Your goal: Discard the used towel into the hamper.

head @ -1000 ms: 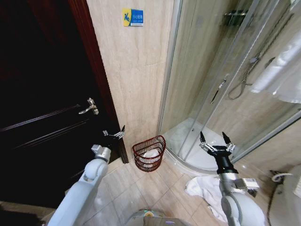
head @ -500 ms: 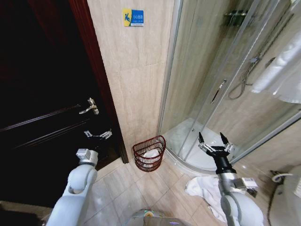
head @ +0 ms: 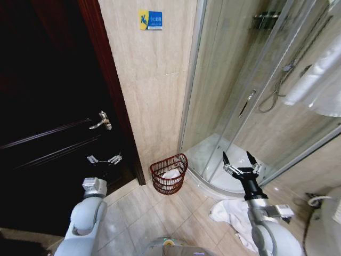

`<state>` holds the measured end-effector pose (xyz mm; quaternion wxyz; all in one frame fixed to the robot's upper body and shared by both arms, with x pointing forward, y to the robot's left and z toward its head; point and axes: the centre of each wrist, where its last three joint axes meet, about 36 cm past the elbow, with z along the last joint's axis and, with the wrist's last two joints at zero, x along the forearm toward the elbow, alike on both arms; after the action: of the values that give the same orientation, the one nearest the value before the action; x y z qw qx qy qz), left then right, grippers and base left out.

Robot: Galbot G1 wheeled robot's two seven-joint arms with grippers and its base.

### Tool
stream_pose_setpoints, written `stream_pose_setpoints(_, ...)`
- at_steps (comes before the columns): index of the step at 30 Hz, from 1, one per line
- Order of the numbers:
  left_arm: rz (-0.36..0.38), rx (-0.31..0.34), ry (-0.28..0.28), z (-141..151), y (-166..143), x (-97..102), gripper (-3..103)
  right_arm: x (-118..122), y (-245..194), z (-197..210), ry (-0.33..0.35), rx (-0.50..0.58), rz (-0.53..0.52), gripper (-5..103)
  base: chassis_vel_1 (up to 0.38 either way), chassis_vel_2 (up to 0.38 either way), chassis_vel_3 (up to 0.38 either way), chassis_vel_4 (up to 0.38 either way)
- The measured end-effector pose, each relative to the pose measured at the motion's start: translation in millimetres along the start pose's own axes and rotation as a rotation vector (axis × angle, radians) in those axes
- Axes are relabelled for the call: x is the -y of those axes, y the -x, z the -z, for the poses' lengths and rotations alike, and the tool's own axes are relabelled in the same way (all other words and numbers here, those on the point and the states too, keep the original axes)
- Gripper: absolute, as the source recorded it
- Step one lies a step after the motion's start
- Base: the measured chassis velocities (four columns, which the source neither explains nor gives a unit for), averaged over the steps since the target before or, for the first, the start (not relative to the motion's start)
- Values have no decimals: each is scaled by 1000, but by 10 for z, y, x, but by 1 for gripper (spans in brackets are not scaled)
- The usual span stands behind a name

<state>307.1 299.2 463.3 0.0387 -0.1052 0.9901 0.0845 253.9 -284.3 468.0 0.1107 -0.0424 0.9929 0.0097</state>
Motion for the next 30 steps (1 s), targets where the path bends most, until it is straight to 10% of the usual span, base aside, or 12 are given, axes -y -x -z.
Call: stream_pose_setpoints(30, -23, -41, -19, -12, -45, 2, 100, -46, -112, 78, 6, -9, -34, 100, 0, 0, 0, 0)
